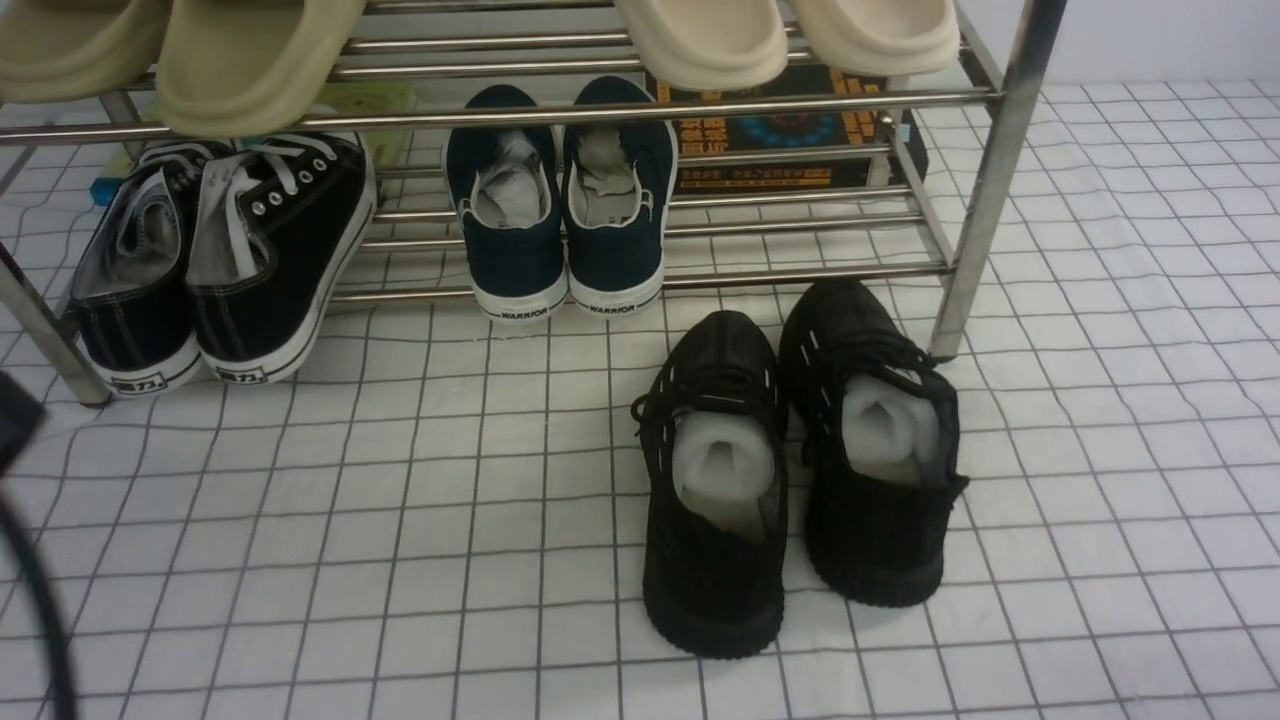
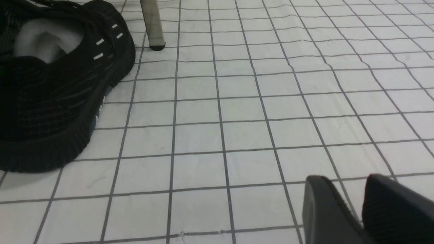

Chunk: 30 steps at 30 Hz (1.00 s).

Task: Take the shoes off the shelf with your hand from the white checkered tablecloth.
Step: 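Grasp the leftmost shoe on the bottom shelf of the shoe rack with the left gripper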

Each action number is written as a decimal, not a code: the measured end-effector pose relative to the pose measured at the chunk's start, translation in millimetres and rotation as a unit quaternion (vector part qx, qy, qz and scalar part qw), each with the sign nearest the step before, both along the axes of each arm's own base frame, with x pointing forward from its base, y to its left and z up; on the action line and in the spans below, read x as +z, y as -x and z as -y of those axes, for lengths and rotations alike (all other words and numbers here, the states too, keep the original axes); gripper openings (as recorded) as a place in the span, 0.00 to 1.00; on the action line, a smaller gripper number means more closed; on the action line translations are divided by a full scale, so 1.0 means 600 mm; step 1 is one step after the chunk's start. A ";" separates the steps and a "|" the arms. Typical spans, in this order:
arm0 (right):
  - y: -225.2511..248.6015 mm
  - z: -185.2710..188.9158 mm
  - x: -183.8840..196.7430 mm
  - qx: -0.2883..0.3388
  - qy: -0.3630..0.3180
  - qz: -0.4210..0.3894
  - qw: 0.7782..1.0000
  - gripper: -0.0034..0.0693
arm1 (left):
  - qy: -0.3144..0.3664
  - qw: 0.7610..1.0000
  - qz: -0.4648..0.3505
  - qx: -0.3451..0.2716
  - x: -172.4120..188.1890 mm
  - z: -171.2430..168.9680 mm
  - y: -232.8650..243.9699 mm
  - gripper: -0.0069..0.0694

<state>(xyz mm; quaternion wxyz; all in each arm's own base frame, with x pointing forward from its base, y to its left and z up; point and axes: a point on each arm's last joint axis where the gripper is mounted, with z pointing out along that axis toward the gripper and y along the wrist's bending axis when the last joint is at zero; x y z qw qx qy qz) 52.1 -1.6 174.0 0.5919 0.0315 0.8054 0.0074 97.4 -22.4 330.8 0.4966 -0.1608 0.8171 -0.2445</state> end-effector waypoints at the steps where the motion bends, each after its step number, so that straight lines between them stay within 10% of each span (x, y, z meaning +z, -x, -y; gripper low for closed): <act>1: 0.000 0.000 0.000 0.000 0.000 0.000 1.000 0.32 | -0.015 0.999 -0.045 -0.021 0.006 0.004 -0.012 0.09; 6: 0.000 0.000 0.000 0.000 0.000 0.000 1.000 0.33 | -0.142 0.962 -0.213 -0.097 0.013 0.001 -0.090 0.09; 11: 0.000 0.000 0.000 0.000 0.000 0.000 1.000 0.34 | -0.233 0.929 -0.286 -0.009 0.025 -0.066 -0.171 0.10; 18: 0.000 0.000 0.000 0.000 0.000 0.000 1.000 0.35 | -0.132 0.925 -0.351 0.057 0.009 -0.161 -0.259 0.11; 30: 0.000 0.000 0.000 0.000 0.000 0.000 1.000 0.36 | -0.007 0.975 -0.217 0.056 0.005 -0.187 -0.361 0.25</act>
